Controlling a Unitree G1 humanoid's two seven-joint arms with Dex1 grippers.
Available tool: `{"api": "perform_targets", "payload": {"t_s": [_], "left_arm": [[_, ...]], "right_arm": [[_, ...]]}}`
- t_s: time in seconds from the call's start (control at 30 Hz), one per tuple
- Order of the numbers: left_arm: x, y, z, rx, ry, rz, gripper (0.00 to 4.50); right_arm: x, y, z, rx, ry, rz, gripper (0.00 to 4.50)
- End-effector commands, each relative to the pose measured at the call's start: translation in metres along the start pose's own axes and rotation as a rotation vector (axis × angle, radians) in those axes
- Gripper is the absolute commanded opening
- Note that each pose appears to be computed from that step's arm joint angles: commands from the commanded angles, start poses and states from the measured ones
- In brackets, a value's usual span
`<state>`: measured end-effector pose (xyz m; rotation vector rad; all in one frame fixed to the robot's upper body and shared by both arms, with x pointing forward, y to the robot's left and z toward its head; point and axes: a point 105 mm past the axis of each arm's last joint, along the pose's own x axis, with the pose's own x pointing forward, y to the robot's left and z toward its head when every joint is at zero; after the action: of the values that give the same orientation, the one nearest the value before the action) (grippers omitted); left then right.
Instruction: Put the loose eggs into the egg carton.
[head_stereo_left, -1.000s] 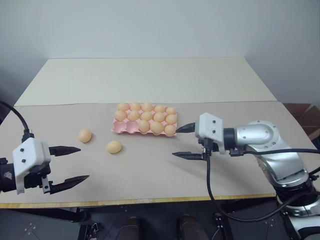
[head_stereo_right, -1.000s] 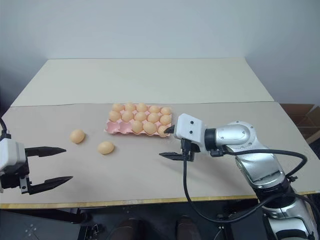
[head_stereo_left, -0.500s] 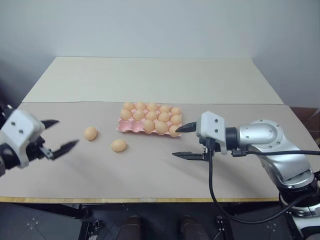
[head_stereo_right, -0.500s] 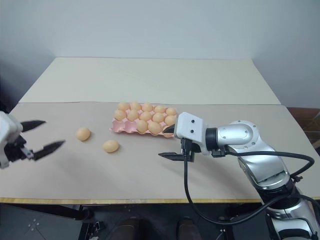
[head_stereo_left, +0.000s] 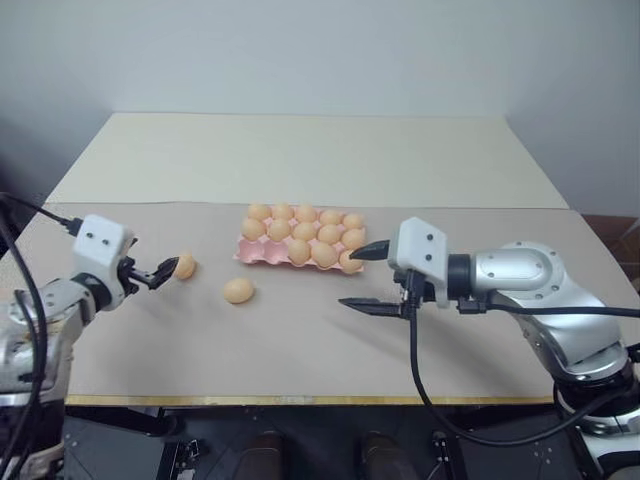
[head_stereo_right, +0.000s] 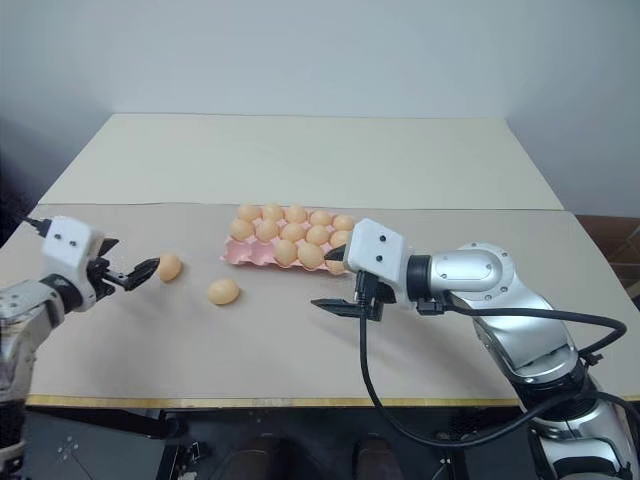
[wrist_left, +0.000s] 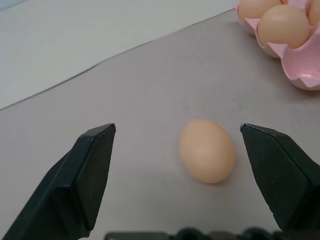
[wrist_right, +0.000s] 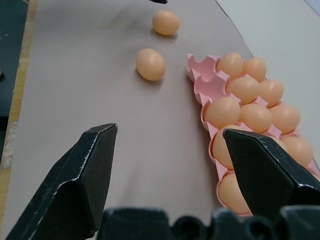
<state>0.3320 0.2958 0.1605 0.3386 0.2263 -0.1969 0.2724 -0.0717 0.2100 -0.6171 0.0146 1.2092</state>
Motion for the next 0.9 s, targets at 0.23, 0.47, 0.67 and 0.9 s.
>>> {"api": "perform_targets", "payload": {"t_s": [0.23,0.47,0.67,0.9], "left_arm": [[0.026,-0.006,-0.011,-0.039,0.008,-0.040,4.35],[0.037,-0.014,-0.014,-0.084,-0.009,-0.058,3.11],[0.042,-0.012,-0.019,-0.085,0.016,-0.038,1.73],[0.032,-0.012,0.019,0.019,-0.140,-0.059,1.72]], "right_arm": [[-0.005,-0.003,0.009,-0.015,-0.006,-0.062,3.98],[-0.006,-0.004,0.010,-0.013,0.001,-0.091,4.04],[-0.007,-0.006,0.010,-0.017,0.007,-0.105,4.04],[-0.007,-0.008,0.010,-0.018,0.007,-0.120,4.04]]}}
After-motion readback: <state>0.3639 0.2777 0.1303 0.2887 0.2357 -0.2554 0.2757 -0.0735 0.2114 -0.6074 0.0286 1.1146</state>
